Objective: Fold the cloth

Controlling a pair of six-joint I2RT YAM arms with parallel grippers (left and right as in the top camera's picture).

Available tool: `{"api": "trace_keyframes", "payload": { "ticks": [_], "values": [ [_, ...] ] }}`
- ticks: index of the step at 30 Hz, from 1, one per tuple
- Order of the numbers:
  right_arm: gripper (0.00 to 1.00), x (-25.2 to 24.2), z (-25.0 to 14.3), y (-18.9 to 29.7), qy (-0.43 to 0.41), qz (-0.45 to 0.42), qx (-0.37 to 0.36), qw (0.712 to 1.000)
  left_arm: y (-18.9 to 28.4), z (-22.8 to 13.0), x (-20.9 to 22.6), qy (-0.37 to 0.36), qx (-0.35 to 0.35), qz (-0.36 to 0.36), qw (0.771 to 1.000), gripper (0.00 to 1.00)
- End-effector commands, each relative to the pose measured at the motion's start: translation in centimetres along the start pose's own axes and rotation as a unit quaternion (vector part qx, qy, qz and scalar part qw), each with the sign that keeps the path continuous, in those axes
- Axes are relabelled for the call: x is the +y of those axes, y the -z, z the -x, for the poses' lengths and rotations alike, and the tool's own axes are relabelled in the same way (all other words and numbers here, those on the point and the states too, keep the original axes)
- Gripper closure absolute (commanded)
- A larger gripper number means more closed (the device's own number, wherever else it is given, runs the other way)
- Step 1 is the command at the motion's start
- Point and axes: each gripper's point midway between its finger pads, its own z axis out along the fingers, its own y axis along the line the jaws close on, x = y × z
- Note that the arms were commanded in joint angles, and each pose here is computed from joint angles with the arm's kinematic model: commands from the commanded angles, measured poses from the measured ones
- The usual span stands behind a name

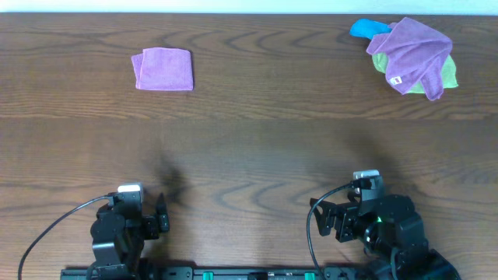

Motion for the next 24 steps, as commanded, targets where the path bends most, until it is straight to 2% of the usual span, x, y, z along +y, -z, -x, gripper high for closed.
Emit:
{"api": "trace_keyframes", "payload": {
  "ticks": [1, 16, 24],
  "values": [
    [0.01, -0.2, 0.0, 0.0, -0.008, -0.004, -0.003, 1.0, -0.1, -0.5, 0.2, 0.005, 0.005, 0.007, 1.0, 0.05],
    [0.01, -0.2, 0.0, 0.0, -0.008, -0.004, -0.003, 1.0, -0.1, -3.0, 0.5, 0.004, 0.055, 0.017, 0.998, 0.05],
    [0.01, -0.2, 0.0, 0.0, -0.008, -0.004, -0.003, 1.0, -0.1, -3.0, 0.5, 0.005, 0.057, 0.017, 0.998, 0.05]
  ]
}}
